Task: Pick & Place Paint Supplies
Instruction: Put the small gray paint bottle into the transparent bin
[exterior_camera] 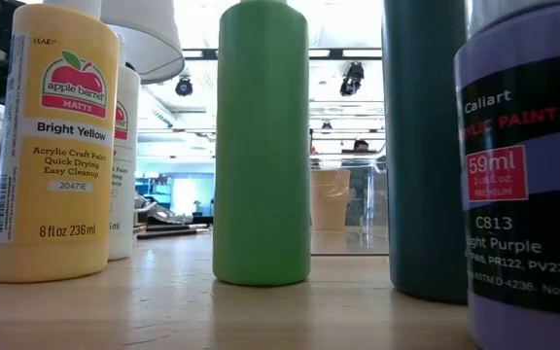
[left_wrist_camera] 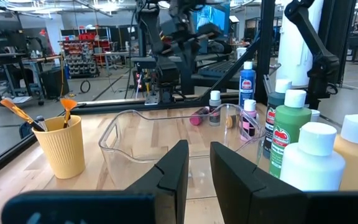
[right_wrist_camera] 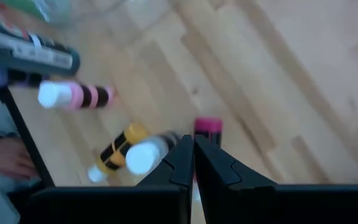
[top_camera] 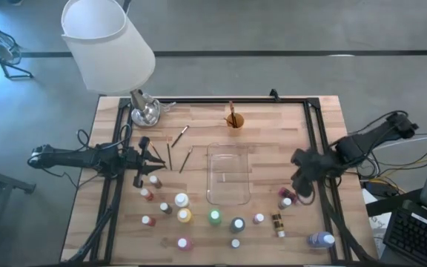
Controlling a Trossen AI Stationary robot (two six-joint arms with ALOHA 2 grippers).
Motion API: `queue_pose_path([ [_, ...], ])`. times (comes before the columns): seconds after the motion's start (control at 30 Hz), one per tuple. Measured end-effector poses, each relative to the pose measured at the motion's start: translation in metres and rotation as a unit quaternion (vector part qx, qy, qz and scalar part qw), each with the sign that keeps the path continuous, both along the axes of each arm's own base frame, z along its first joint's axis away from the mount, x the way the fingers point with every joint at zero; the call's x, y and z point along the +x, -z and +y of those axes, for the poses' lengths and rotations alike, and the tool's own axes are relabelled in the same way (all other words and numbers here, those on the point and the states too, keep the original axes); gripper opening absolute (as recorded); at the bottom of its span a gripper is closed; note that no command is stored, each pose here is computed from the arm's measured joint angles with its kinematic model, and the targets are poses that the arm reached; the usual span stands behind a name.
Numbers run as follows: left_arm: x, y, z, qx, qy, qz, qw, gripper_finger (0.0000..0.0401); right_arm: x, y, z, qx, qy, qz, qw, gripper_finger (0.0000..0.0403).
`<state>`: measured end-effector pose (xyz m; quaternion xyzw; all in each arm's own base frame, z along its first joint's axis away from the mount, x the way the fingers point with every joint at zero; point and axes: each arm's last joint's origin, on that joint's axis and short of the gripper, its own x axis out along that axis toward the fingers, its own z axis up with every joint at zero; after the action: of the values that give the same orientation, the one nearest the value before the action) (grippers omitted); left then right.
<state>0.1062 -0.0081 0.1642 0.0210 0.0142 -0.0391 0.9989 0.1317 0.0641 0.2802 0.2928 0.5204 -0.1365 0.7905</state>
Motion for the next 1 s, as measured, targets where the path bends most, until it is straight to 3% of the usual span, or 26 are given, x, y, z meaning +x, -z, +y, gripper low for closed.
queue_pose_path([
  [0.57, 0.0, 0.0, 0.0, 0.0, 0.0, 0.0, 1.0, 0.0074, -0.009, 0.03, 0.068, 0.008, 0.018, 0.104, 0.994, 0.0095],
  [1.0, 0.0, 0.0, 0.0, 0.0, 0.0, 0.0, 1.0, 0.0074, 0.005, 0.057, 0.089, -0.068, -0.007, 0.118, 0.991, 0.0186],
])
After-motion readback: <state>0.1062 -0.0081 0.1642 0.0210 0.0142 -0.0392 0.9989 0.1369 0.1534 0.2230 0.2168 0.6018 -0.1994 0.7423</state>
